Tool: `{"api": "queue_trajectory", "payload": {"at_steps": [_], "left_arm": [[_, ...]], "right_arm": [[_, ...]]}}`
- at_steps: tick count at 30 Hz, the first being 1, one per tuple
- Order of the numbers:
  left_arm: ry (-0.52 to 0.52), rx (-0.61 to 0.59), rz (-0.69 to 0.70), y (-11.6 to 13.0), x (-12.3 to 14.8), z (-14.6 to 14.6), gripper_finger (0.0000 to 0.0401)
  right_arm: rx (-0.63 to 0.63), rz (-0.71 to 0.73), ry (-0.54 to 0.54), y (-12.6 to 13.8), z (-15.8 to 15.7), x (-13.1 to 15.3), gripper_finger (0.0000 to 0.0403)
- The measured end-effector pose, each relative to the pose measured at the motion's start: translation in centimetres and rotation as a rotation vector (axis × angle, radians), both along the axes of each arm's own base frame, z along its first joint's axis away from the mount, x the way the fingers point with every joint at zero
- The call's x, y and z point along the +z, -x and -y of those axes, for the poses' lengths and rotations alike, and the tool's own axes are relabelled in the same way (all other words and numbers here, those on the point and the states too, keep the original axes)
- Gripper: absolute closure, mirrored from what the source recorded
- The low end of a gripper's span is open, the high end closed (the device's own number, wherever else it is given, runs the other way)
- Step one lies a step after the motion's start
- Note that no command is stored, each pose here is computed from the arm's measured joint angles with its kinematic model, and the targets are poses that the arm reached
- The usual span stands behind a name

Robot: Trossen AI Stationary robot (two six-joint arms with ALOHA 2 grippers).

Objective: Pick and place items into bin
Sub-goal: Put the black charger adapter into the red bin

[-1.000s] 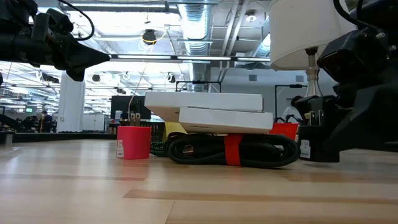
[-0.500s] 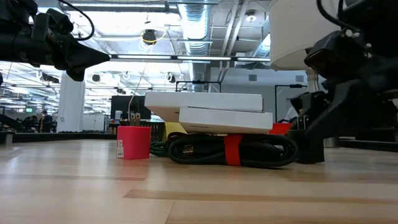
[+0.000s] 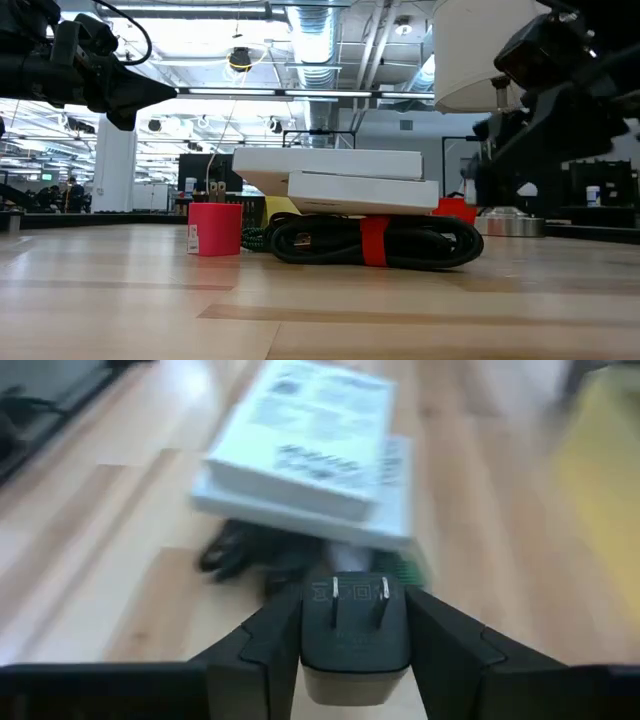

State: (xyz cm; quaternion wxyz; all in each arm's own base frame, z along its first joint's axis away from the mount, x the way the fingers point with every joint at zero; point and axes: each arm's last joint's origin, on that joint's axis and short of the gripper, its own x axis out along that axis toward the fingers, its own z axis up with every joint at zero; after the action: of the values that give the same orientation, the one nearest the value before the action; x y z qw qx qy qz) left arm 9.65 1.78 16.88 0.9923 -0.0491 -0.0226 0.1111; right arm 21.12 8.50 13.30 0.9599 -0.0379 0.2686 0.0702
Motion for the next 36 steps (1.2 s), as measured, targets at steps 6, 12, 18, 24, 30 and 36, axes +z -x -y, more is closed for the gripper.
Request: {"api": "queue_trajectory", "payload": {"at_steps": [6,12,18,24,30,36], "left_arm": [[0.0,0.0,0.0,0.0,0.0,0.0,0.0401],[0.0,0.0,0.0,0.0,0.0,0.0,0.0401],[0.0,0.0,0.0,0.0,0.0,0.0,0.0401],[0.0,0.0,0.0,0.0,0.0,0.0,0.0401],[0.0,0.0,0.0,0.0,0.0,0.0,0.0401],[0.0,0.0,0.0,0.0,0.0,0.0,0.0401]], "right_arm": [[-0.114,0.065,0.117,0.2,2.5,2.0,0.0254],[-0.238,0.12,0.21,0.1,6.0,3.7,0.0259],[-0.396,0.133,0.278,0.4,10.0,4.5,0.0257],[-0.492,0.119,0.258,0.9,13.3,4.6,0.0255],[-0.525,0.103,0.2,1.4,15.2,4.3,0.0251],[-0.542,0.091,0.178,1.6,15.5,4.2,0.0212]]}}
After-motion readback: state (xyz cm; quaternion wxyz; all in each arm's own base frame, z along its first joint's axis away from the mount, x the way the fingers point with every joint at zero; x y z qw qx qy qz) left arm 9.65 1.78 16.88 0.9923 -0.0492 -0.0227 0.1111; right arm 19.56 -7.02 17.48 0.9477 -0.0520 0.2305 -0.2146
